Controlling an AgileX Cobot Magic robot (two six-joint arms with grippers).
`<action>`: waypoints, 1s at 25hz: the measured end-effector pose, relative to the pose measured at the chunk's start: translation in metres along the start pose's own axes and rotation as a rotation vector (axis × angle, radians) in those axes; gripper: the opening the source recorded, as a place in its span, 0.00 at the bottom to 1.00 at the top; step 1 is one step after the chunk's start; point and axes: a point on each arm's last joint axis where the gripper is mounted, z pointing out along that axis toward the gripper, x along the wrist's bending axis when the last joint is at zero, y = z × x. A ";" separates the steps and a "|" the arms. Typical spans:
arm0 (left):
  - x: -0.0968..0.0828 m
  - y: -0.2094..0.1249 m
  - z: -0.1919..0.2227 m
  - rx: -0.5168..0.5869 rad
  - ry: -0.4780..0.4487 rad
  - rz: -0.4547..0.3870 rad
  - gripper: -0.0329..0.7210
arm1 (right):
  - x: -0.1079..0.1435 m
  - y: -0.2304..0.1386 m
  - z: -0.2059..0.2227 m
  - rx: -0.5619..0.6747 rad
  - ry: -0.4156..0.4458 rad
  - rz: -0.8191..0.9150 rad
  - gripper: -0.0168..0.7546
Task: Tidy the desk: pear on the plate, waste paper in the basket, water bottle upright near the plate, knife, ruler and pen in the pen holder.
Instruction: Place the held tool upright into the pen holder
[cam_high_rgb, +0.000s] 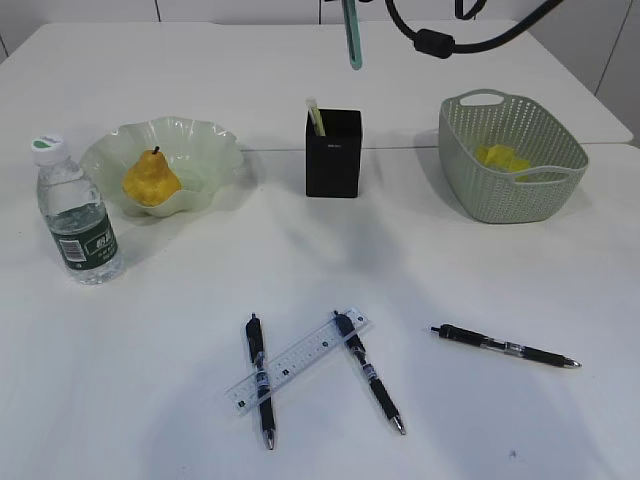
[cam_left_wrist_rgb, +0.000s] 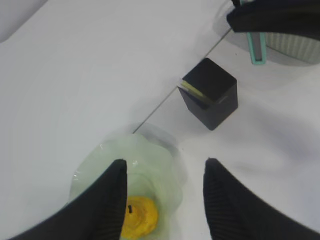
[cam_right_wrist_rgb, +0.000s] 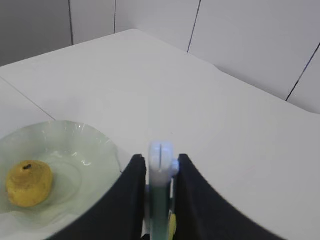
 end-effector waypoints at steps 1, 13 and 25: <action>0.001 0.001 0.000 -0.015 0.006 -0.004 0.51 | 0.000 -0.002 0.001 0.006 -0.002 -0.010 0.19; 0.019 0.012 -0.002 -0.174 0.102 -0.095 0.50 | 0.001 -0.023 0.016 0.066 0.010 -0.053 0.19; 0.043 0.010 0.014 -0.405 0.197 -0.246 0.50 | 0.003 -0.028 0.019 0.091 0.030 -0.079 0.19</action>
